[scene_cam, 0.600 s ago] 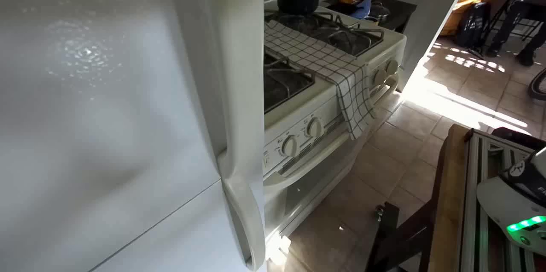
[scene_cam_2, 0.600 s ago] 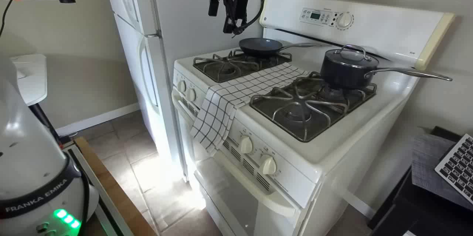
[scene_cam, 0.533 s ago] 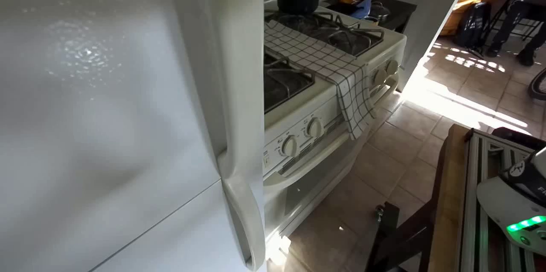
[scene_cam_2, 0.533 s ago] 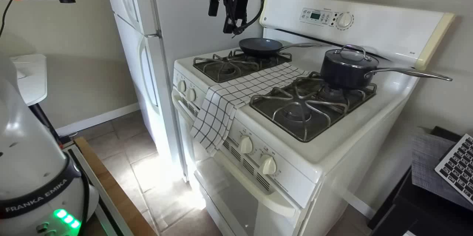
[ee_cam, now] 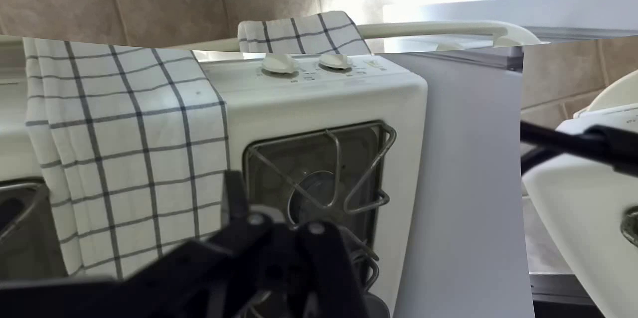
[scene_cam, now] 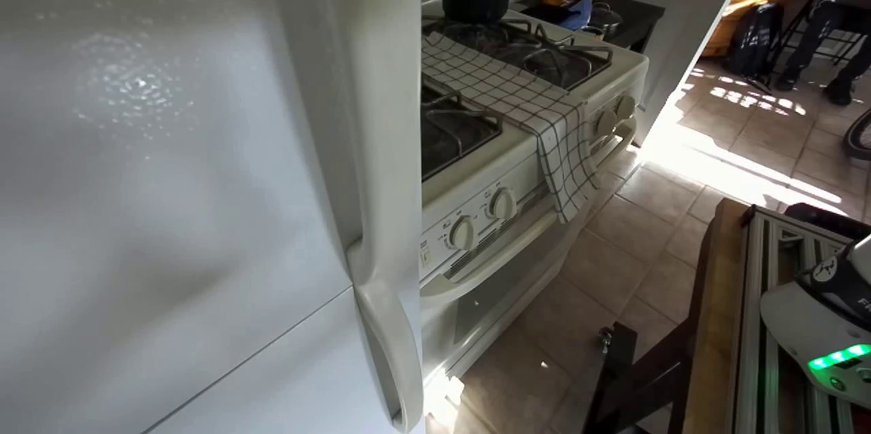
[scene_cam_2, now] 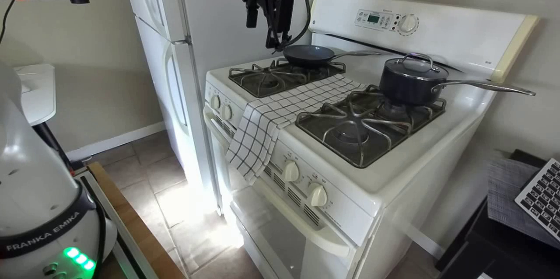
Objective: Fold the towel two times over.
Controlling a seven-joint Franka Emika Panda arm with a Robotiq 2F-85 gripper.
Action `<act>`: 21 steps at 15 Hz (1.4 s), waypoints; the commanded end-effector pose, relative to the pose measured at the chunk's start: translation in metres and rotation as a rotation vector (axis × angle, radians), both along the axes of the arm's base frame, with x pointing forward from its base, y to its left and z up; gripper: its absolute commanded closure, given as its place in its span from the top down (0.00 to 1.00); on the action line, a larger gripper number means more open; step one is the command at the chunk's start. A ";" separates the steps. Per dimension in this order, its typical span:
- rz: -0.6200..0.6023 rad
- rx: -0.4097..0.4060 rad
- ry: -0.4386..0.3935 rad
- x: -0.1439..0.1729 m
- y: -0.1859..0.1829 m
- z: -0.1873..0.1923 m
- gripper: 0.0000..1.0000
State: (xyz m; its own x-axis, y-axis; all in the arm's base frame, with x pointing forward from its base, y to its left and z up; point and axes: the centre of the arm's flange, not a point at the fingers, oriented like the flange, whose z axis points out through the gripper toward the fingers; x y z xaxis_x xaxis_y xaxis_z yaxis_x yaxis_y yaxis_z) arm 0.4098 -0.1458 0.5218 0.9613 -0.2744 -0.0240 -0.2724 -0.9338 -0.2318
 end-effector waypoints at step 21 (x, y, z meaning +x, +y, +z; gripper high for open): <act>0.160 -0.188 -0.277 -0.049 0.069 -0.112 1.00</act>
State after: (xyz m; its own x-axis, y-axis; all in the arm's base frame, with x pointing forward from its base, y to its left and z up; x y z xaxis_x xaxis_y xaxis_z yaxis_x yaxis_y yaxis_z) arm 0.3607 -0.0765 0.4095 0.9556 -0.0946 0.2790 -0.0700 -0.9928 -0.0970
